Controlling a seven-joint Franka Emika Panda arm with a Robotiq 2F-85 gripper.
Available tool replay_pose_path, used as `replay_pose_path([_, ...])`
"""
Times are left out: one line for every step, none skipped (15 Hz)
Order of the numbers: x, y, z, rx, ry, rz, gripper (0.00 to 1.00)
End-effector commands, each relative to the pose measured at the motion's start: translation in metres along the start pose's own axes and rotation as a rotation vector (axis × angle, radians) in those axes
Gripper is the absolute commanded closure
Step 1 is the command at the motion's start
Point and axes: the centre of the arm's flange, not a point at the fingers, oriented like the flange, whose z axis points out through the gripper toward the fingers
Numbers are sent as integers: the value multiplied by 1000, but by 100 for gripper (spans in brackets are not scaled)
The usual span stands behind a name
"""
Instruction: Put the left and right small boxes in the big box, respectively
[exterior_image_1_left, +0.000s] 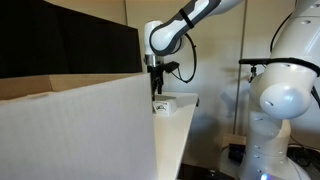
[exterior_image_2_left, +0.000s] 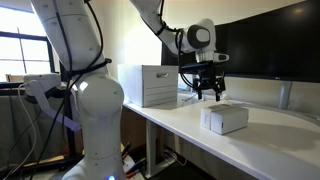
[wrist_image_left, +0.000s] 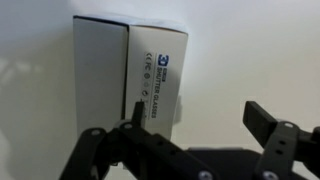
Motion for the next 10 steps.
replay_pose_path([3, -5, 0, 1, 31, 93, 0])
replay_pose_path([4, -6, 0, -2, 35, 118, 0])
replay_pose_path([4, -7, -1, -4, 33, 148, 0])
replay_pose_path([4, -8, -1, 5, 32, 164, 0])
replay_pose_path([3, -5, -2, -3, 20, 114, 0])
replay_pose_path([3, -6, -2, -3, 20, 128, 0])
replay_pose_path([3, -6, -2, -3, 20, 133, 0])
replay_pose_path([3, -6, -2, -1, 19, 136, 0])
replay_pose_path([3, -6, -3, -7, 18, 139, 0])
replay_pose_path([3, -6, -3, -13, 15, 142, 0])
